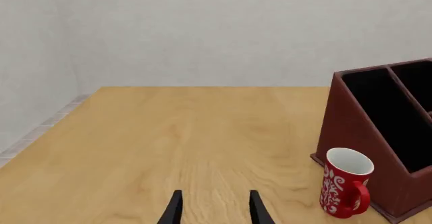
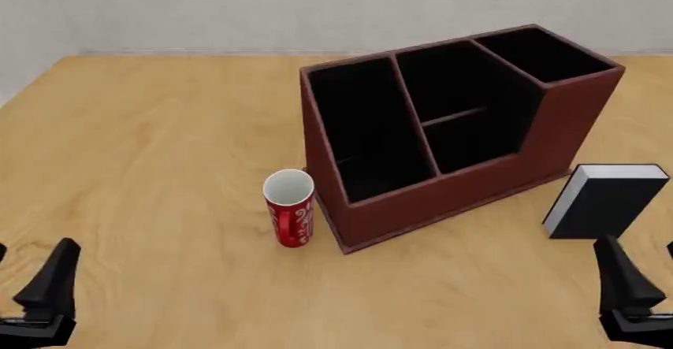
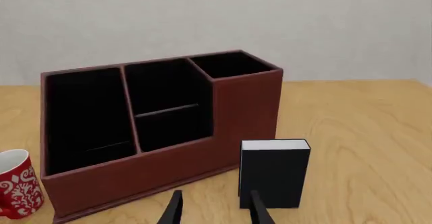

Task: Pick up the book and place it in the left compartment of the caddy.

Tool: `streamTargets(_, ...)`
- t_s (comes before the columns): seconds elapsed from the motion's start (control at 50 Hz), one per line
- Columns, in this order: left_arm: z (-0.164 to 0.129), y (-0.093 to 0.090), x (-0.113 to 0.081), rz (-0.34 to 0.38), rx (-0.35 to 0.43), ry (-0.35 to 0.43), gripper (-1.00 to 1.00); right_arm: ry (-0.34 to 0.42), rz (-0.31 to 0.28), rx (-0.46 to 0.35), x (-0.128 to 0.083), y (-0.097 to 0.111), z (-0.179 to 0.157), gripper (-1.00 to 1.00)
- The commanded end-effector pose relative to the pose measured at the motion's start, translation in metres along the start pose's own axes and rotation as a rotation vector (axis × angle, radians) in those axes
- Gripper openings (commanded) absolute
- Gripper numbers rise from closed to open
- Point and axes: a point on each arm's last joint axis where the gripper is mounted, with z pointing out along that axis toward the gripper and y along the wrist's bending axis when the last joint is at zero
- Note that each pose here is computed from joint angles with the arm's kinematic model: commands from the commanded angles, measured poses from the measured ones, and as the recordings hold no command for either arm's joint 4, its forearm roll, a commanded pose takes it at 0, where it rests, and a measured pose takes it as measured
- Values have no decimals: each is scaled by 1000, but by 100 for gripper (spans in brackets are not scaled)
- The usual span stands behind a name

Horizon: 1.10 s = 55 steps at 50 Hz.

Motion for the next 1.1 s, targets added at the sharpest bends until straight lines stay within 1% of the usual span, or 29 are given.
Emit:
streamTargets(0.02,0,0,0,0,0,0,100,-25,-25,-10,3,1,0,100)
streamTargets(0.12,0,0,0,0,0,0,100,-29,-26,-12,2,1,-1,100)
streamTargets(0.26,0,0,0,0,0,0,100,-28,-43,-8,0,0,-2,100)
streamTargets(0.3,0,0,0,0,0,0,100,-30,-47,-8,-4,1,-2,100)
streamTargets(0.34,0,0,0,0,0,0,100,-24,-70,-6,-10,1,-2,100)
streamTargets(0.36,0,0,0,0,0,0,100,-24,-70,-6,-10,1,-3,100)
streamTargets(0.38,0,0,0,0,0,0,100,-23,-93,6,-27,0,-4,100)
streamTargets(0.42,0,0,0,0,0,0,100,-29,-110,9,-39,0,-8,100)
streamTargets(0.44,0,0,0,0,0,0,100,-29,-110,9,-39,0,-8,100)
streamTargets(0.48,0,0,0,0,0,0,100,-29,-135,18,-49,0,-9,100)
streamTargets(0.54,0,0,0,0,0,0,100,-16,-174,28,-57,0,-9,100)
streamTargets(0.56,0,0,0,0,0,0,100,-16,-169,26,-59,0,-9,100)
streamTargets(0.66,0,0,0,0,0,0,100,-1,-225,17,-70,0,-10,100)
streamTargets(0.68,0,0,0,0,0,0,100,-1,-225,17,-70,0,-10,100)
streamTargets(0.7,0,0,0,0,0,0,100,58,-366,-24,-100,2,-4,100)
streamTargets(0.74,0,0,0,0,0,0,100,68,-391,-34,-105,2,-3,100)
streamTargets(0.76,0,0,0,0,0,0,100,68,-391,-34,-106,2,-3,100)
streamTargets(0.78,0,0,0,0,0,0,100,79,-413,-38,-109,3,-1,100)
streamTargets(0.86,0,0,0,0,0,0,100,87,-433,-39,-115,3,0,100)
streamTargets(0.98,0,0,0,0,0,0,100,120,-480,-71,-119,4,3,100)
streamTargets(1.0,0,0,0,0,0,0,100,151,-543,-96,-128,5,5,100)
streamTargets(1.02,0,0,0,0,0,0,100,166,-584,-107,-127,5,6,100)
streamTargets(1.06,0,0,0,0,0,0,100,171,-587,-111,-129,5,6,100)
streamTargets(1.1,0,0,0,0,0,0,100,183,-621,-110,-128,5,7,100)
